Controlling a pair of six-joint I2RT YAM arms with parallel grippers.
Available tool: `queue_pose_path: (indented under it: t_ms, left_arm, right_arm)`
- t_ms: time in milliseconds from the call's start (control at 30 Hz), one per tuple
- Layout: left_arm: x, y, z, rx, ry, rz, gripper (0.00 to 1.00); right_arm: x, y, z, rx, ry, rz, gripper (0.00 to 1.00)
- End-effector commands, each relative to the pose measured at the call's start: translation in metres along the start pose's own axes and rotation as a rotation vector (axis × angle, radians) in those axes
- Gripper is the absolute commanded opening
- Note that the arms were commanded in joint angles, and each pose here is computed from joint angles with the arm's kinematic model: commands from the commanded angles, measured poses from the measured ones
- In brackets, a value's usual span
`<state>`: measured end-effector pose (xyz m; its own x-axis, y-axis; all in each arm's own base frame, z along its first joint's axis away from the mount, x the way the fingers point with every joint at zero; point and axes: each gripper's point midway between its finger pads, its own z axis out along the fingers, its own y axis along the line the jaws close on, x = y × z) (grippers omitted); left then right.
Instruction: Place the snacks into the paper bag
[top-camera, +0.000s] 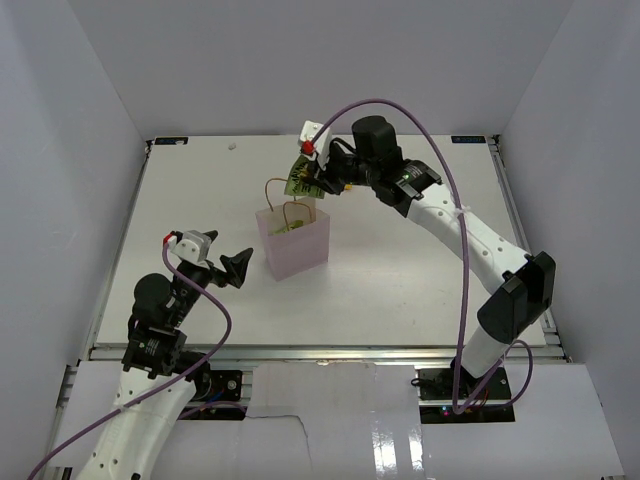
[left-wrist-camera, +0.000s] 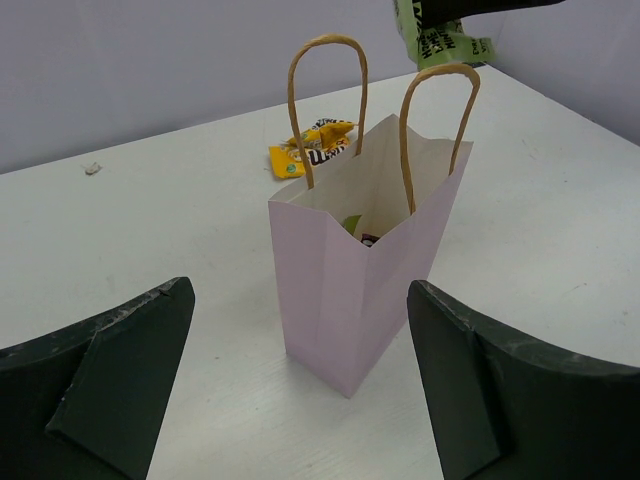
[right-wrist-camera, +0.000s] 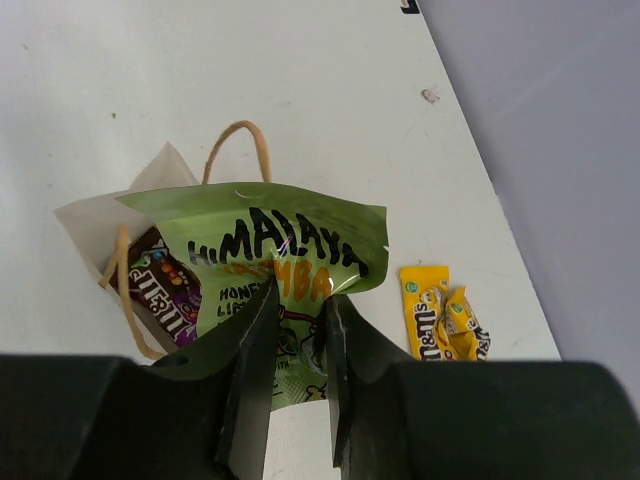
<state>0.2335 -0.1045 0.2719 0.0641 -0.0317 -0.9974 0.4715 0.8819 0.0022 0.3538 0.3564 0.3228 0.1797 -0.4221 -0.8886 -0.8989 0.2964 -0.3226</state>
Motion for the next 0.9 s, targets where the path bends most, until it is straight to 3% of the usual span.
queue_pose_path:
  t_ms: [0,300,400,433,533,667,867]
  left_arm:
    - [-0.001,0.001,-0.001,-0.004,-0.01,0.009,0.98]
    - [-0.003,0.0,-0.001,0.0,-0.016,0.01,0.98]
    - [-0.003,0.0,-0.001,0.001,-0.017,0.011,0.98]
    - [-0.003,0.0,-0.001,0.0,-0.016,0.01,0.98]
    - [-0.003,0.0,-0.001,0.002,-0.016,0.01,0.98]
    - [-0.003,-0.001,-0.001,0.007,-0.016,0.01,0.98]
    - [-0.003,-0.002,-0.001,0.01,-0.016,0.01,0.98]
  right_arm:
    - [-0.005,-0.006,0.006,0.038,0.017,-0.069,0.08]
    - [0.003,0.009,0.03,0.025,0.051,-0.118,0.13]
    - [0.008,0.016,0.038,0.004,0.062,-0.114,0.21]
    - [0.009,0.019,0.039,0.0,0.067,-0.114,0.31]
    - [0.011,0.022,0.037,0.001,0.072,-0.117,0.48]
    - [0.005,0.019,0.025,0.027,0.064,-0.134,0.55]
    - [-0.002,0.005,0.003,0.078,0.051,-0.122,0.57]
